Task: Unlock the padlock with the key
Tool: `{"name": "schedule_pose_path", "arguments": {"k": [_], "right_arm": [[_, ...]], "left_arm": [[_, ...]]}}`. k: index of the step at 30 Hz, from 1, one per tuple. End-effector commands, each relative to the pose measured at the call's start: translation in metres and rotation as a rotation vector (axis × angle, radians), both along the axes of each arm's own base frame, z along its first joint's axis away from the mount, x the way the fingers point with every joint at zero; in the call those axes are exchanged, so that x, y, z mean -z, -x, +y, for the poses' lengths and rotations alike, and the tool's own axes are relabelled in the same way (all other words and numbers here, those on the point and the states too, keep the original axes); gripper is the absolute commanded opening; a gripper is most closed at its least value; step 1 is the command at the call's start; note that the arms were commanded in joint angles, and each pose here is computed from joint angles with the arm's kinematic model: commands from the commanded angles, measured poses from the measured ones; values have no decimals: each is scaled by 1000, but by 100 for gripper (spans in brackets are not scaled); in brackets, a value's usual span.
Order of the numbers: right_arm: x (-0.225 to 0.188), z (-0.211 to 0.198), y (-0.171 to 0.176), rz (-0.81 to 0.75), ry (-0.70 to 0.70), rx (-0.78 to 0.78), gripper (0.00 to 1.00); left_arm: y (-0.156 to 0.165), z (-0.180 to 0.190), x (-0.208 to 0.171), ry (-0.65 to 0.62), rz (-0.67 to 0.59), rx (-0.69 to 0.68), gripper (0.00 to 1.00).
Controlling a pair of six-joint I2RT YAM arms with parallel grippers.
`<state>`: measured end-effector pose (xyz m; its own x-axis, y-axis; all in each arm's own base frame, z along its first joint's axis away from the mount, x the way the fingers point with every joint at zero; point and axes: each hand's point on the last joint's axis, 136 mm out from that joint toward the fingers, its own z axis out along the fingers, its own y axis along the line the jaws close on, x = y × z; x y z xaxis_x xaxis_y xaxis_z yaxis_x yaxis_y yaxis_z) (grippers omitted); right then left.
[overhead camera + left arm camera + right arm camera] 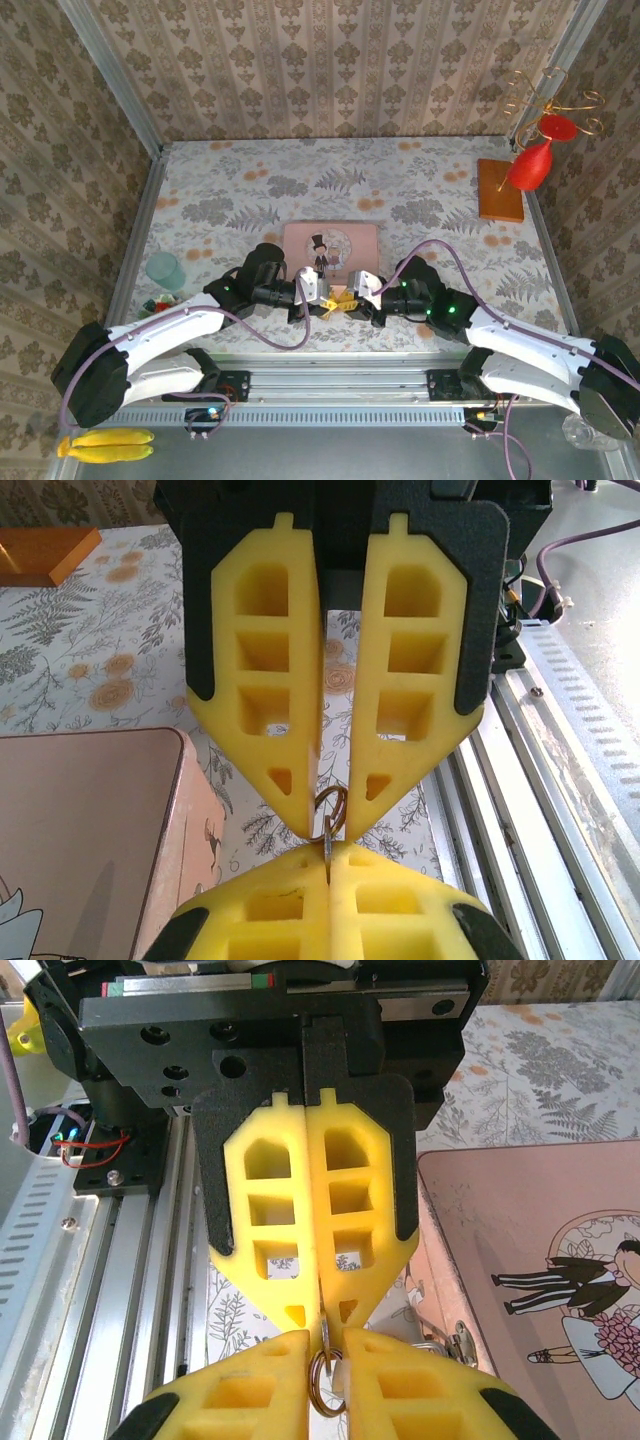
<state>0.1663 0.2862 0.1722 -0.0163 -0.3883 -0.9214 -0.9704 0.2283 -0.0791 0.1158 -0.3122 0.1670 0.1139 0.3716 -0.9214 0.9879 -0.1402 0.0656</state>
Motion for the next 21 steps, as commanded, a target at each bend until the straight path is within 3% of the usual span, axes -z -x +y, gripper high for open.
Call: {"name": "schedule_pose_path", "arguments": {"k": [1,4,8,11,21], "right_arm": [[1,0,-8,-13,36,25,16],[6,0,-10,-5,54,31,14],[6,0,-6,1,58,8,1],[0,0,-5,-20,41,3,0],[-25,-11,-11,-98,-51,86,0]], "left_arm": [[20,-6,-18,63,-17,120,0],[20,-6,-18,62,-23,116,0],[19,-6,-18,62,-25,112,0],[18,-5,-16,56,-27,102,0],[6,-2,-11,37,-54,28,23]]}}
